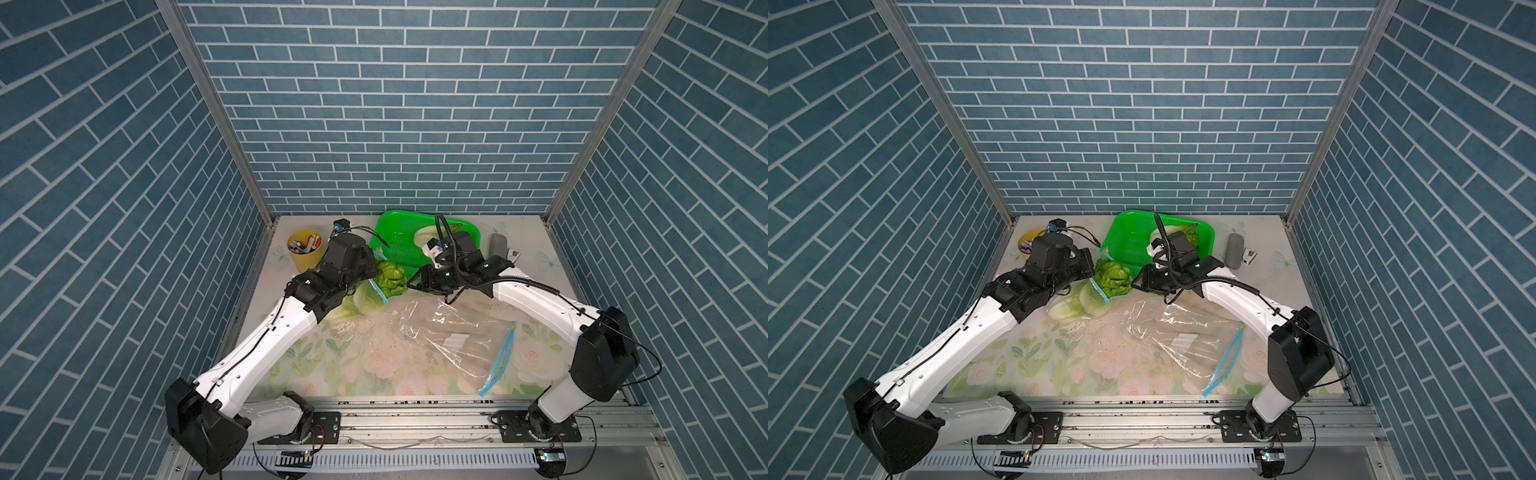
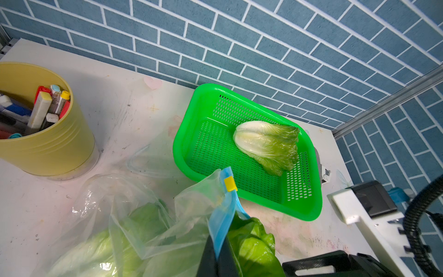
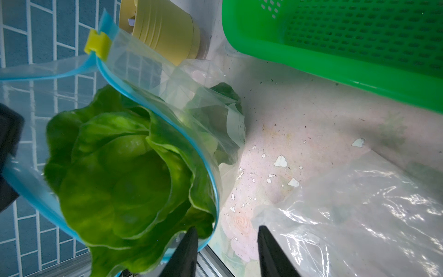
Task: Put the chinese cabbages into a zipper bag and zip it
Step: Adjust the zipper food storage bag at the center of the board.
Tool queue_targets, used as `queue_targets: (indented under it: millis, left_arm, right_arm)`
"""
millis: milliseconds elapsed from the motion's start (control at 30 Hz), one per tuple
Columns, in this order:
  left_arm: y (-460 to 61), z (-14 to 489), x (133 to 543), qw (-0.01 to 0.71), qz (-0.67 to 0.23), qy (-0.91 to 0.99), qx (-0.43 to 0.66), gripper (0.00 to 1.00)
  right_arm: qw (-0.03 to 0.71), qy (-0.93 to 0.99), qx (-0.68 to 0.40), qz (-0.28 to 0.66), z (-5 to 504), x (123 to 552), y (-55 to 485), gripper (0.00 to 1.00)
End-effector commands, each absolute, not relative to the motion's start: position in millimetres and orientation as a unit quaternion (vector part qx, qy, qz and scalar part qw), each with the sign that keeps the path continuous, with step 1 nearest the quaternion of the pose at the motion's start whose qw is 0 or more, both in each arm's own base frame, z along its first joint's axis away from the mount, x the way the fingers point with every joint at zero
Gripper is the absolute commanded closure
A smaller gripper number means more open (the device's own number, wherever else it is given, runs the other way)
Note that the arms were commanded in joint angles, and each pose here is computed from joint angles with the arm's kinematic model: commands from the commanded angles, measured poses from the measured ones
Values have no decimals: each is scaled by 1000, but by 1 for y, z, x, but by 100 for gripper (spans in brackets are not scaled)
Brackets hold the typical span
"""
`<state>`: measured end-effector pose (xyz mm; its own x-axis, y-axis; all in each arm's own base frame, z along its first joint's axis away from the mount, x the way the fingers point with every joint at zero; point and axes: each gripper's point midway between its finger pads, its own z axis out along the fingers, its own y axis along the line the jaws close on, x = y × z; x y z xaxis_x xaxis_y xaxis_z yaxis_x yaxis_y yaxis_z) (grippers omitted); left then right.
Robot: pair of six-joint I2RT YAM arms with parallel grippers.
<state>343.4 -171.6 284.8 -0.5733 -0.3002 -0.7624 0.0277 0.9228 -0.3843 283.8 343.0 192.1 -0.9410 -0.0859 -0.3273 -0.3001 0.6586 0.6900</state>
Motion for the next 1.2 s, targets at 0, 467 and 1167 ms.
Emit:
queue_targets:
  millis: [0, 467, 1167]
  left_arm:
    - [-170, 294, 349, 467, -179, 862, -86, 100]
    - [-173, 298, 350, 469, -187, 859, -84, 100]
    - [-171, 311, 349, 483, -195, 849, -88, 100]
  right_arm:
    - [126, 904, -113, 392, 185, 284, 347, 60]
    - [122, 904, -124, 390, 177, 289, 362, 70]
    - [115, 901, -135, 397, 174, 288, 379, 94]
